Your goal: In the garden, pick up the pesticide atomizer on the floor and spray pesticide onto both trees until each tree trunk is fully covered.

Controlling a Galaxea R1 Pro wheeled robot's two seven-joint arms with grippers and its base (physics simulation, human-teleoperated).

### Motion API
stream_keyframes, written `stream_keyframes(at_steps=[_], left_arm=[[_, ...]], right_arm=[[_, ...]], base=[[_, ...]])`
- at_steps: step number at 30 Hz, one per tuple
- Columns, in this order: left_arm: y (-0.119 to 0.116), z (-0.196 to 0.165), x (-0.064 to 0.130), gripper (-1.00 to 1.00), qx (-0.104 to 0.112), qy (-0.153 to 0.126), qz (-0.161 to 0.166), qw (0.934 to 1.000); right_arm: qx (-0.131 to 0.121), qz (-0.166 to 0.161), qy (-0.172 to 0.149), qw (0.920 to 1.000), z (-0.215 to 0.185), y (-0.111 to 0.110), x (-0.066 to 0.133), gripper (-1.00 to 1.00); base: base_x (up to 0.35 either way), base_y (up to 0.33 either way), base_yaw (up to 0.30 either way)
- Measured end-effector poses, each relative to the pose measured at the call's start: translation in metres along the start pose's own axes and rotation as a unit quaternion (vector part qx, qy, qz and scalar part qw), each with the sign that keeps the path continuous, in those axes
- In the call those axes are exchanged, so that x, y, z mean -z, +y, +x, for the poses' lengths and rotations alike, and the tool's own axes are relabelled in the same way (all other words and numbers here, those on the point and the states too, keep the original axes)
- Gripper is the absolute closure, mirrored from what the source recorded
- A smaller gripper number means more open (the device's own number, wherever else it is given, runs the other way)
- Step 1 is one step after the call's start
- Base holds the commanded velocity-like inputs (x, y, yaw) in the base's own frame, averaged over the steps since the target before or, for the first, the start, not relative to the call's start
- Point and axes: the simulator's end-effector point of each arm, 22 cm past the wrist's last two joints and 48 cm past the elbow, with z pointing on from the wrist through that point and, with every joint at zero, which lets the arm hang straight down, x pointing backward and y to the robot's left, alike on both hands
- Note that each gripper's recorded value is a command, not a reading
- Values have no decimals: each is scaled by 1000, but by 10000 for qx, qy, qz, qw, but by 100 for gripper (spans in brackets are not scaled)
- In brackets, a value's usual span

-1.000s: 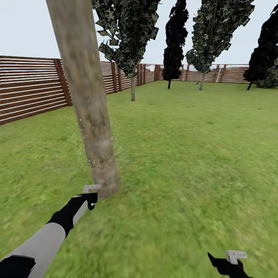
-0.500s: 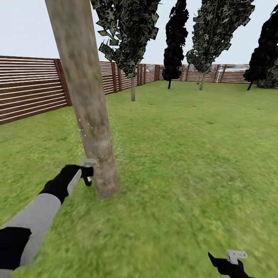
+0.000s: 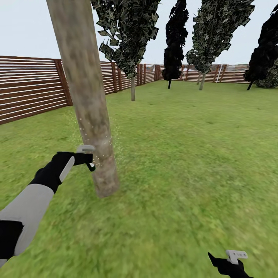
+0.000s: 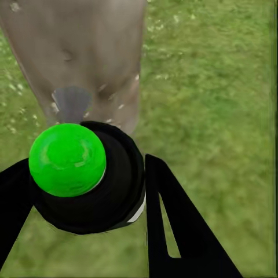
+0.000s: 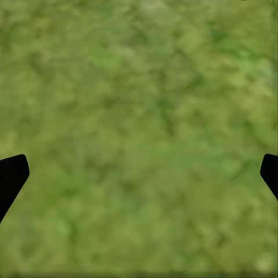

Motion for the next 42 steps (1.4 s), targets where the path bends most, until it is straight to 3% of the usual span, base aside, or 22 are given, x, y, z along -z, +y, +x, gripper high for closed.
stream_keyframes(at_steps=[4, 6, 17, 20, 23, 27, 28, 30, 31, 32, 34, 37, 39, 40, 42], left_arm=[[-24, -17, 14, 100, -316, 41, 129, 9994], [-24, -19, 16, 100, -356, 26, 124, 9993], [-22, -11, 14, 100, -381, 67, 72, 9992], [3, -28, 21, 100, -373, -28, -126, 9992], [6, -63, 32, 100, -367, -255, -148, 9989], [6, -48, 26, 100, -365, -131, -124, 9992], [8, -26, 18, 100, -325, 54, -111, 9994], [-3, -1, 11, 100, -321, 214, 107, 9992], [-31, 6, 10, 100, -488, 250, 561, 9969], [-49, 14, 9, 100, -730, 331, 799, 9936], [-57, 19, 9, 100, -900, 384, 904, 9911], [-41, 21, 10, 100, -920, 421, 794, 9917], [-11, 20, 14, 100, -935, 428, 565, 9931], [1, 16, 16, 100, -869, 394, 485, 9943], [35, -8, 27, 100, -381, 137, 317, 9987]], right_arm=[[4, 11, -9, 10000, -1, -1, 0, -100], [5, 11, -10, 10000, -1, -1, 0, -100], [7, 10, -9, 10000, -1, -1, 0, -100], [7, 10, -10, 10000, -1, -1, 0, -100], [6, 8, -9, 10000, -1, -1, 0, -100], [7, 10, -8, 10000, -1, -1, 0, -100], [6, 8, -6, 10000, -1, -1, 0, -100], [9, 8, -6, 10000, -1, -1, 0, -100], [9, 7, -6, 10000, -1, -1, 0, -100], [7, 8, -7, 10000, -1, -1, 0, -100], [10, 6, -7, 10000, -1, -1, 0, -100], [11, 2, -5, 10000, -1, -1, 0, -100], [11, 0, -4, 10000, -1, -1, 0, -100], [10, 1, -4, 10000, -1, -1, 0, -100], [10, 1, -5, 10000, -1, -1, 0, -100]], base=[[-93, 0, -167], [-46, 0, -38], [-127, 0, -1], [0, 0, 0], [0, 0, 0], [0, 0, 0], [0, 0, 0], [0, 0, 0], [0, 0, 0], [0, 0, 0], [0, 0, 0], [0, 0, 0], [0, 0, 0], [0, 0, 0], [0, 0, 0]])
